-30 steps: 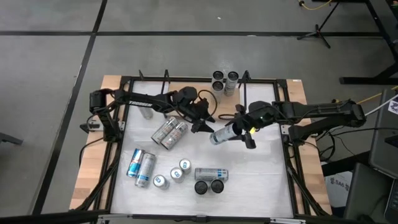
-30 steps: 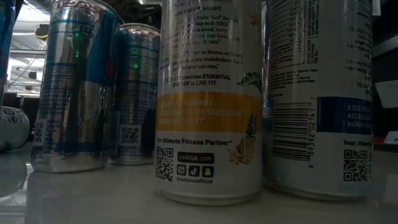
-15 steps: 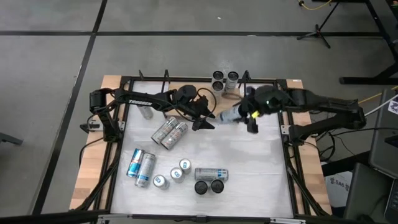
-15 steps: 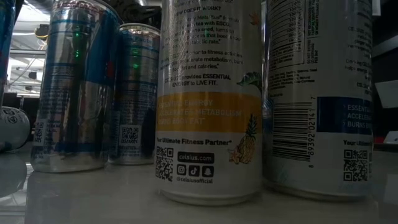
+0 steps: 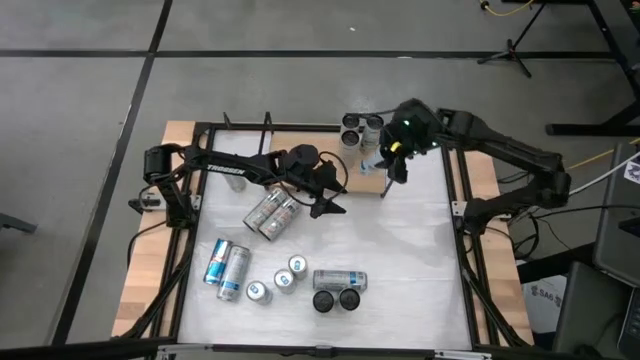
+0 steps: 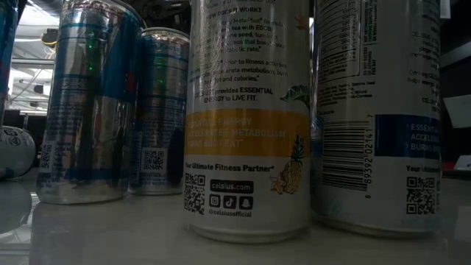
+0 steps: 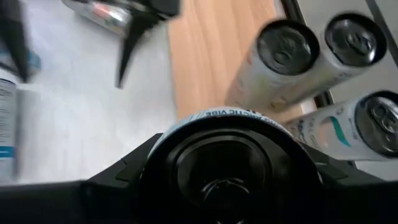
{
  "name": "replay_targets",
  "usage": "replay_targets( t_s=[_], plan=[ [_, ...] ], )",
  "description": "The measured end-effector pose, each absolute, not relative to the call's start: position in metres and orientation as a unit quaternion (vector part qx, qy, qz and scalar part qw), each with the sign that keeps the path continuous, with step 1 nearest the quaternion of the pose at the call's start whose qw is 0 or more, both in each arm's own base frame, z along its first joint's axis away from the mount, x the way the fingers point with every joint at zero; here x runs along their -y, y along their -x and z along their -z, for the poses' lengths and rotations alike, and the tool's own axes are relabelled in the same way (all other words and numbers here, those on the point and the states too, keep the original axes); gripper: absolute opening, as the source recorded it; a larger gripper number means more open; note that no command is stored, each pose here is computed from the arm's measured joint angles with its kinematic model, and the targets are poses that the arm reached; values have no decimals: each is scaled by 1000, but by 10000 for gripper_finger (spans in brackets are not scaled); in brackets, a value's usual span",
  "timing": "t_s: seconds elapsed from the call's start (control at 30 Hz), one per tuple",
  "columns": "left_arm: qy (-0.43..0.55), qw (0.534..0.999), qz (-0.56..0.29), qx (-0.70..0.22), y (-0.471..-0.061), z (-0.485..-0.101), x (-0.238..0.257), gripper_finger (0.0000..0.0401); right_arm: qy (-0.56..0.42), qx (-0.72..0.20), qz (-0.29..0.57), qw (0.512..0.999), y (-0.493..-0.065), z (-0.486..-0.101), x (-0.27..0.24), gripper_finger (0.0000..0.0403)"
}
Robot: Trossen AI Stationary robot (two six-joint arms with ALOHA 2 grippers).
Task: Place canned beverage on shelf
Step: Put the white soda can aligned with the other white soda can on the shelf
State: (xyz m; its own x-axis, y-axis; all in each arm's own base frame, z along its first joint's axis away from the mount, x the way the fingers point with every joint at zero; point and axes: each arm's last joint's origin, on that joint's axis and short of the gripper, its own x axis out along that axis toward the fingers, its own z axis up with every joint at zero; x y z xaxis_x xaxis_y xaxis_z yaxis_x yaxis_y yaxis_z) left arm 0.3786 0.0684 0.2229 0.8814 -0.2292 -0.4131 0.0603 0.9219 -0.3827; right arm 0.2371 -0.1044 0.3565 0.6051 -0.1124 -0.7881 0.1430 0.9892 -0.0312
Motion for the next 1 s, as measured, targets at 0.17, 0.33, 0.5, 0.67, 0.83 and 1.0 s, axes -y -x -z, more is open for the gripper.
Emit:
replay_targets(
  t_s=[0.17, 0.33, 0.5, 0.67, 0.83, 1.0],
  plan=[
    [174, 952, 58, -243, -379, -221, -61, 365, -20, -467, 77, 881, -246, -343, 124, 246],
    [167, 954, 50, -245, -381, -220, -54, 365, -28, -493, 81, 866, -251, -329, 140, 246],
    [162, 955, 45, -246, -381, -220, -49, 365, -31, -510, 80, 856, -255, -317, 150, 246],
    [161, 955, 45, -246, -382, -220, -49, 365, -26, -526, 70, 847, -262, -306, 156, 246],
    [161, 955, 45, -246, -382, -220, -49, 365, -22, -539, 62, 840, -267, -297, 160, 246],
    [161, 955, 45, -246, -382, -220, -49, 365, -24, -548, 61, 834, -271, -290, 162, 246]
  ],
)
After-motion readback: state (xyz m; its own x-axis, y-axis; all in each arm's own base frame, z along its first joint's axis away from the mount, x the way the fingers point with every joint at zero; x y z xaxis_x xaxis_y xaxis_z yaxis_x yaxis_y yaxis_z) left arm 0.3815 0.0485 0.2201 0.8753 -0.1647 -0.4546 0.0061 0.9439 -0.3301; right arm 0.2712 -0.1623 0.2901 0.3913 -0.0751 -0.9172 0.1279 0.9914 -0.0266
